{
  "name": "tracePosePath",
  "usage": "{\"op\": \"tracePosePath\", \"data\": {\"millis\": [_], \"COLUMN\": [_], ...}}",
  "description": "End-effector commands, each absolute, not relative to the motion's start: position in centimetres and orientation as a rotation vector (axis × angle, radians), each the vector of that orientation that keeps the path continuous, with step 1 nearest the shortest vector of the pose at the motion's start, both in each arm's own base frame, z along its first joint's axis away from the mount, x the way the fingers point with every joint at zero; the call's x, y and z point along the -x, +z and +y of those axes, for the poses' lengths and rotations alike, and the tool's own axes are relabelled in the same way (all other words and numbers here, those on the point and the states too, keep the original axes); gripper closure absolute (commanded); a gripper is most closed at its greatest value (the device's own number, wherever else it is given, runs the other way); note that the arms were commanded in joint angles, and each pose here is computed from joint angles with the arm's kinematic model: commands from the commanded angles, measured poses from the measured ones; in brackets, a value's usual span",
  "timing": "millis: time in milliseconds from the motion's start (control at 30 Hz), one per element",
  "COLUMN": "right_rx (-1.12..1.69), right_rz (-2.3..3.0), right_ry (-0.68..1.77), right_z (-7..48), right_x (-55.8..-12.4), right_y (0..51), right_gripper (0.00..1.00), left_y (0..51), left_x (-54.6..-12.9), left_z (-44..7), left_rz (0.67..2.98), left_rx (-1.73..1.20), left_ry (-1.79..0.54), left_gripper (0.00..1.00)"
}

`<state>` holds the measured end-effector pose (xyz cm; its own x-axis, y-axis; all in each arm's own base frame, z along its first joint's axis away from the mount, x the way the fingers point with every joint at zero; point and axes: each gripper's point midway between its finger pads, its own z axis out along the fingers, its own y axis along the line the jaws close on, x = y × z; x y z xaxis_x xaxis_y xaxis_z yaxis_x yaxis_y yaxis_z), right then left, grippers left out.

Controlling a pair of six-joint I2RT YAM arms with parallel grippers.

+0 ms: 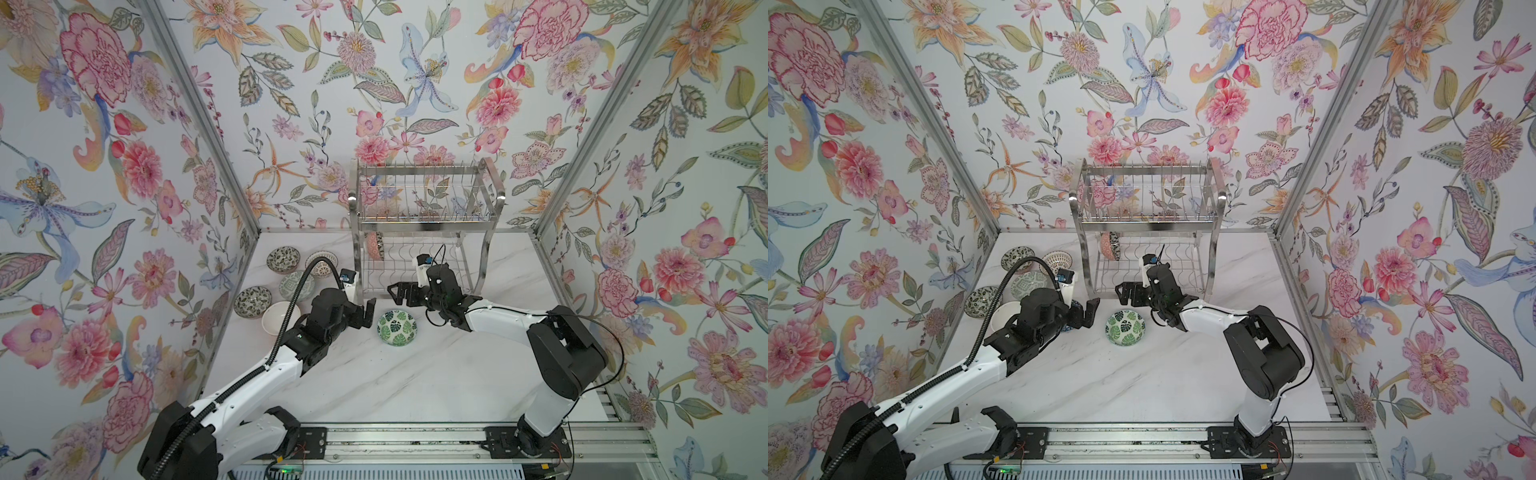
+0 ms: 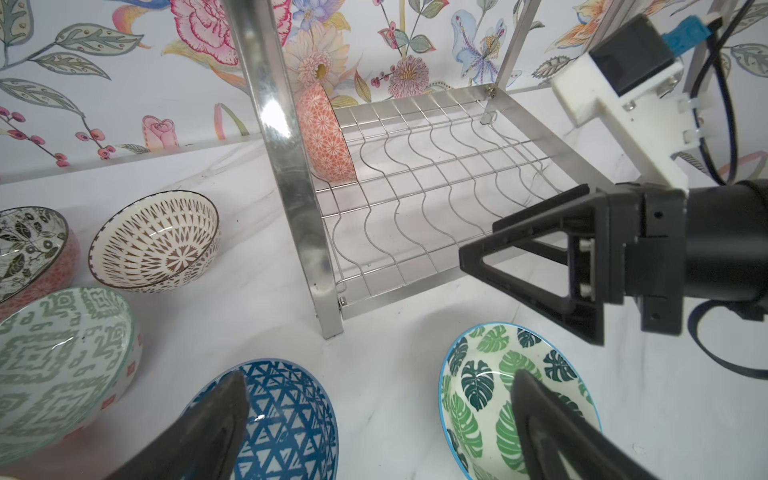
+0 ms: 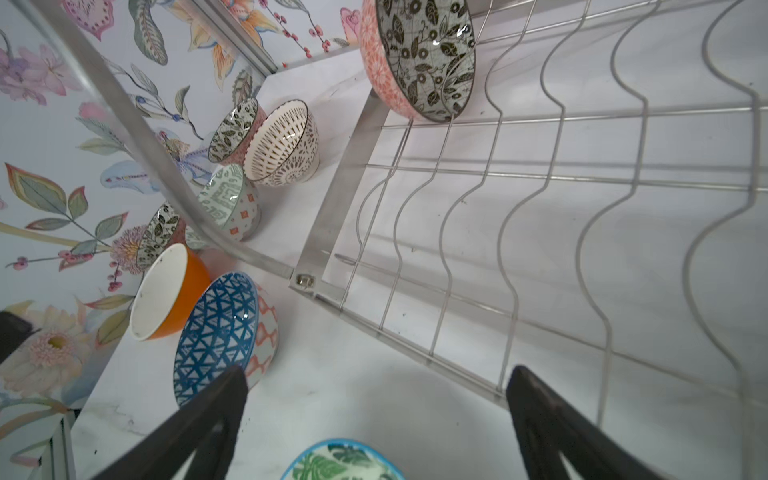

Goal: Load the bowls into the dish rack
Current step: 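Move the right gripper down onto the green monstera-leaf bowl rim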

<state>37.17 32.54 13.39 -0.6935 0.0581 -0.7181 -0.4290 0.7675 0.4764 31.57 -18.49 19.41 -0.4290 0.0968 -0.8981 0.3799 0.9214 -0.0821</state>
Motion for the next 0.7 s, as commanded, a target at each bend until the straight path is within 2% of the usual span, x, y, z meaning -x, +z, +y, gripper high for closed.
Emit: {"op": "tracePosePath", "data": {"millis": [0, 200, 367, 533, 667], "right_rx": [0.335, 0.386, 0.394, 0.423, 0.419], "right_rz": [2.301, 2.391, 2.451, 2.507, 2.501], "right_ry": [0.652, 0.529, 0.527, 0.490, 0.447], "right_z": [30.1, 28.2, 28.1, 28.8, 29.2], "right_x": [-35.0, -32.3, -31.3, -30.6, -30.2], "right_y": [12.3, 10.9, 9.7, 8.4, 8.1], "right_gripper": [0.01, 0.01, 0.01, 0.20, 0.30], "left_y": [20.2, 19.1, 18.8, 18.3, 18.4], "left_x": [-31.0, -30.1, -29.5, -29.1, -28.9], "left_z": [-19.4, -20.2, -20.5, -20.2, -20.0], "left_rz": [1.958, 1.959, 1.955, 1.968, 1.968], "left_rx": [-0.322, -0.301, -0.253, -0.233, -0.223], "left_ry": [-0.430, -0.540, -0.626, -0.644, -0.647], "left_gripper": [0.01, 0.01, 0.01, 0.01, 0.01]}}
